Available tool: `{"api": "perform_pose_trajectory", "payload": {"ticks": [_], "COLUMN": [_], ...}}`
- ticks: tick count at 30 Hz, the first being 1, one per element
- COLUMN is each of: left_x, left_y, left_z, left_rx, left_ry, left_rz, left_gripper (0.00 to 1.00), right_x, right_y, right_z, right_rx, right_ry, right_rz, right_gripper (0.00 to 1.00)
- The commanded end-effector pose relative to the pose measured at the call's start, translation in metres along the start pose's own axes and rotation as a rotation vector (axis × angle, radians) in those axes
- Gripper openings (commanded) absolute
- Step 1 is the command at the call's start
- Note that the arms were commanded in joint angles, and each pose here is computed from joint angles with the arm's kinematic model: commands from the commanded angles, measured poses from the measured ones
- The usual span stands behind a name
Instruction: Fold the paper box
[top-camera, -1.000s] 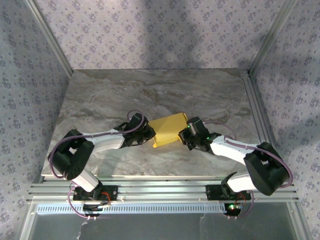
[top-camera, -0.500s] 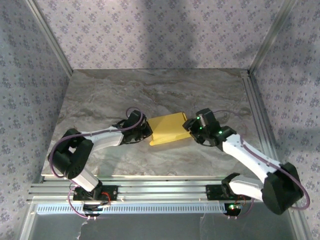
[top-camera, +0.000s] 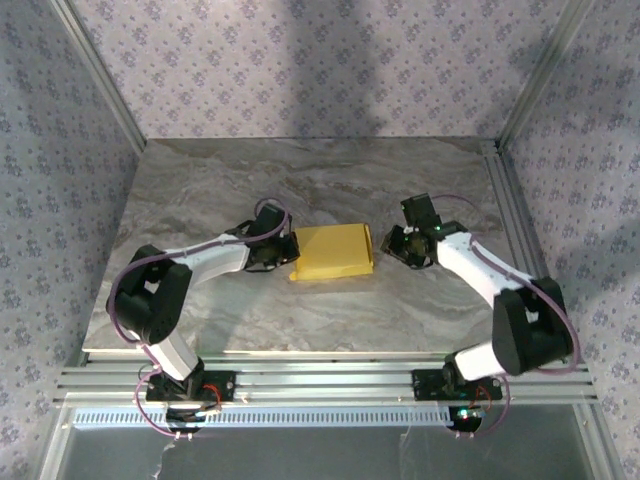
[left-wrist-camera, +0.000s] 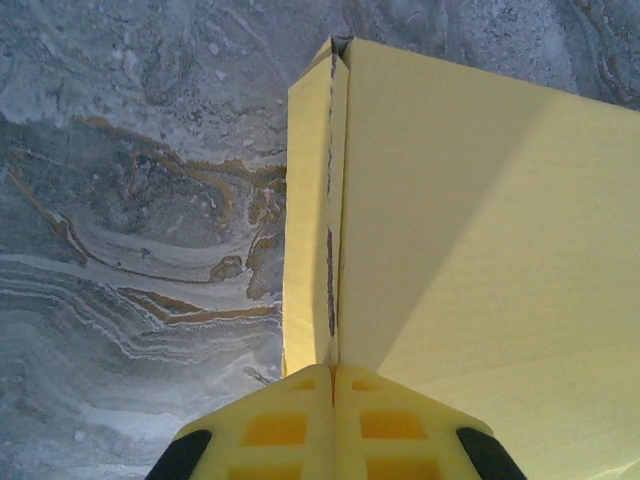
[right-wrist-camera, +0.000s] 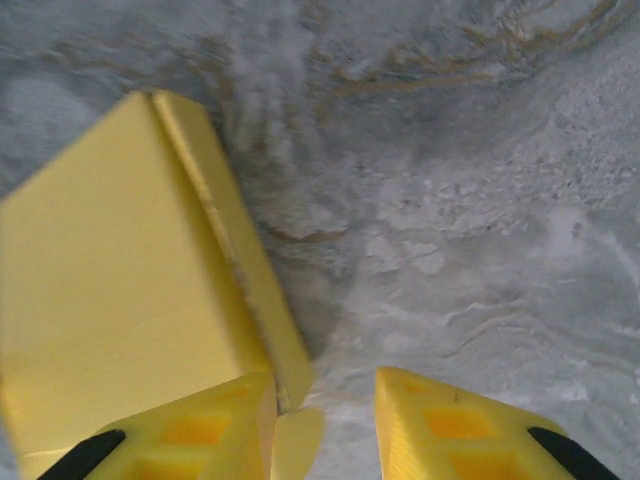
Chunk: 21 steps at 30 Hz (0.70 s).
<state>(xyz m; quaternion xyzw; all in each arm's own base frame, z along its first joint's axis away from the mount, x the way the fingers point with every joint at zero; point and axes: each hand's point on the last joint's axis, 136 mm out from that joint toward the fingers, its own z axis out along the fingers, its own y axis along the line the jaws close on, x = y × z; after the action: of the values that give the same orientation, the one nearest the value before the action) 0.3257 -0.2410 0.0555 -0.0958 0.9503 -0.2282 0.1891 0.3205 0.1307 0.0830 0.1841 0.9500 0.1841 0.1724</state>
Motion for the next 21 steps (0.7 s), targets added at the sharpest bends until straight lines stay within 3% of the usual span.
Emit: {"api": "perform_pose_trajectory", "payload": {"ticks": [1, 3, 8, 14, 21], "left_x": [-0.001, -0.001, -0.002, -0.004, -0.004], "left_y": [0.002, 0.001, 0.002, -0.001, -0.002], "left_z": [0.0, 0.003, 0.005, 0.008, 0.011], "left_rx": [-0.029, -0.026, -0.029, -0.021, -0.016], "left_ry": [0.027, 0.037, 0.042, 0.051, 0.055], "left_rz": [0.048, 0.057, 0.062, 0.068, 0.069], "left_gripper": [0.02, 0.02, 0.0, 0.0, 0.0], "right_x": [-0.017, -0.023, -0.036, -0.042, -0.037], "right_y": [0.014, 0.031, 0.053, 0.051, 0.063], "right_z": [0.008, 0.012, 0.022, 0.057, 0.066], "right_rx": [-0.102, -0.189, -0.226, -0.12, -0.065], "right_ry": [-0.005, 0.007, 0.031, 0.151, 0.164], "right_rz": [-0.033, -0.041, -0.063, -0.052, -0.142], "right_gripper": [0.37, 0.49, 0.64, 0.63, 0.54]}}
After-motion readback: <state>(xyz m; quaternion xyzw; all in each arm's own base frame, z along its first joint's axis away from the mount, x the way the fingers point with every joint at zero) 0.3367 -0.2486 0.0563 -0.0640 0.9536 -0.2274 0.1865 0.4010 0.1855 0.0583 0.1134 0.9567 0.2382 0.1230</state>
